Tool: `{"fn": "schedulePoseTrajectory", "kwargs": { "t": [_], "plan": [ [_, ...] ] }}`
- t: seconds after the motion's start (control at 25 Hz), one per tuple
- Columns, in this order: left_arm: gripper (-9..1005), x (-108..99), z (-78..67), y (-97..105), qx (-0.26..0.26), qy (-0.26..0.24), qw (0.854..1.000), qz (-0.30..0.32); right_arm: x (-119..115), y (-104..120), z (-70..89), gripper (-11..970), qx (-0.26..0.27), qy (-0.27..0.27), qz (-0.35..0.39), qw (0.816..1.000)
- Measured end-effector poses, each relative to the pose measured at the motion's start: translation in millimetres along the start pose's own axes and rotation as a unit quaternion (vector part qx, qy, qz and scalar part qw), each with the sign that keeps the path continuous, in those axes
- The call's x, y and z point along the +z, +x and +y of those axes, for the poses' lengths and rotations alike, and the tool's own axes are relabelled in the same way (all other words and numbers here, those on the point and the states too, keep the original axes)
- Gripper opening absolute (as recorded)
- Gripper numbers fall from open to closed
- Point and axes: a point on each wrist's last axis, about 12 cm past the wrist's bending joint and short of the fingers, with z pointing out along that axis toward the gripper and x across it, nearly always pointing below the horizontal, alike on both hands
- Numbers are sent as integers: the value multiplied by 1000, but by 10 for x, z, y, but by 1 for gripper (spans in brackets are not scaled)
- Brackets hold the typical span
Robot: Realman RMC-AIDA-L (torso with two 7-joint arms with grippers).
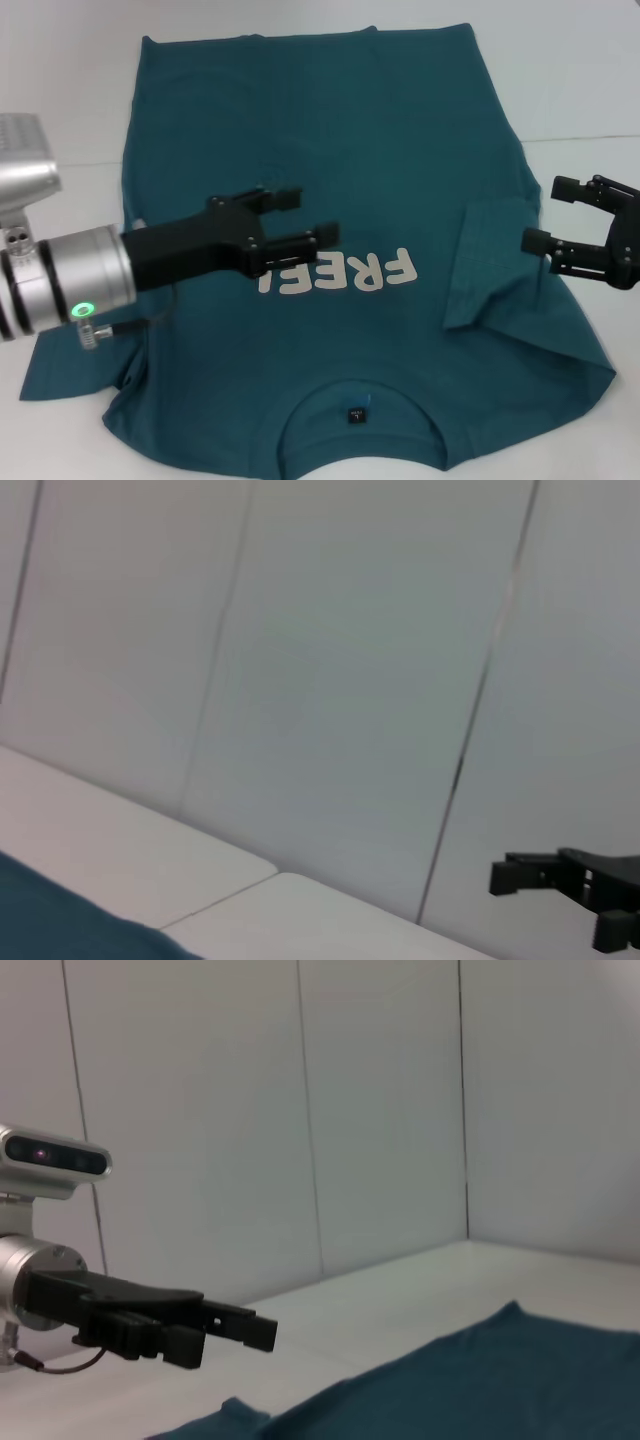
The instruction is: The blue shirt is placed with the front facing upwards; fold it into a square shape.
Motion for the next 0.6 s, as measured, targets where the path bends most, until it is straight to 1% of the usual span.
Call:
{"fn": "schedulePoseTrajectory", "kwargs": {
  "t": [0.12,0.28,0.44,0.48,0.6],
  "plan": [
    [844,-86,20,11,-3,-13,1000,-5,39,-94,-24,927,3,-3,18,1000],
    [844,-171,30,41,-8,-26,1000,-6,173,-246,-36,927,0,-16,61,998],
    [844,-235,39,94,-14,-39,999,-4,308,-313,-5,927,0,-33,90,995],
    [844,-292,59,138,-22,-54,998,0,338,-326,4,927,1,-38,95,995],
    [844,-353,77,183,-31,-71,997,6,434,-382,32,927,3,-58,112,992]
  ]
}}
